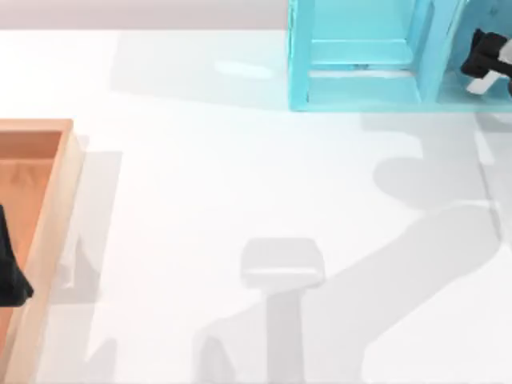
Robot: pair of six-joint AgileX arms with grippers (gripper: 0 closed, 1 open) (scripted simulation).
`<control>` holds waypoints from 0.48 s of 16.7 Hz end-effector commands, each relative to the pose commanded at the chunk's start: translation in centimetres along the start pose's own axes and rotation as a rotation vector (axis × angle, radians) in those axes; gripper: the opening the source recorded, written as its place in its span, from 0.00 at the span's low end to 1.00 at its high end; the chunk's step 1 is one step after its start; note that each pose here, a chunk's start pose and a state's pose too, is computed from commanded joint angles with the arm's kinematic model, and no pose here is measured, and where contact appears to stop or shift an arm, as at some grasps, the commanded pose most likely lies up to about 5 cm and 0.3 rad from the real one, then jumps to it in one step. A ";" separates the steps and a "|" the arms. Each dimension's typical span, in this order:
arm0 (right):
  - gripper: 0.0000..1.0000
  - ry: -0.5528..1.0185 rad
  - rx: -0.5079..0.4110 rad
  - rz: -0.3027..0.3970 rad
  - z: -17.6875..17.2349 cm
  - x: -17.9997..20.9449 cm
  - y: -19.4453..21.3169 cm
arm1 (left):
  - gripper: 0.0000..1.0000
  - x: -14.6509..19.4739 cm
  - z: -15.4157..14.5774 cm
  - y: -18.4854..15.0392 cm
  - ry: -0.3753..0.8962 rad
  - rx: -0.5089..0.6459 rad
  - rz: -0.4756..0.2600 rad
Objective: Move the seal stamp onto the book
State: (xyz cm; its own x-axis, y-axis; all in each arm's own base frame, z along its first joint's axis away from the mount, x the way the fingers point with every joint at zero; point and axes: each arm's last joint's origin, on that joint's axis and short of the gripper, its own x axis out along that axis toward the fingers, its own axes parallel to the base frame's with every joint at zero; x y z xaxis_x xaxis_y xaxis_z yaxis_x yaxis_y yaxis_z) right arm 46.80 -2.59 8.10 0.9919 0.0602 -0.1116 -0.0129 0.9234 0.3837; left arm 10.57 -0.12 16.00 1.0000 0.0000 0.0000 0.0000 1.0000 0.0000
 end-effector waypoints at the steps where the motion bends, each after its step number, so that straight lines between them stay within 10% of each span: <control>1: 1.00 0.001 0.000 -0.001 0.0 0.4 0.0 | 1.00 0.0 0.0 0.0 0.000 0.000 0.000; 6: 1.00 0.002 0.000 -0.001 0.0 0.7 0.0 | 1.00 0.0 0.0 0.0 0.000 0.000 0.000; 8: 0.85 0.002 0.000 -0.001 0.0 0.7 0.0 | 1.00 0.0 0.0 0.0 0.000 0.000 0.000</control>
State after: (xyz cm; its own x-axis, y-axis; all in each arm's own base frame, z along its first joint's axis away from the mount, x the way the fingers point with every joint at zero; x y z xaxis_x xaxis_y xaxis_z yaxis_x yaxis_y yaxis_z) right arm 47.47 -2.50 8.00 0.9916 0.0602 -0.1141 -0.0119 0.9234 0.3836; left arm 10.57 -0.12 16.00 1.0000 0.0000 0.0000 0.0000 1.0000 0.0000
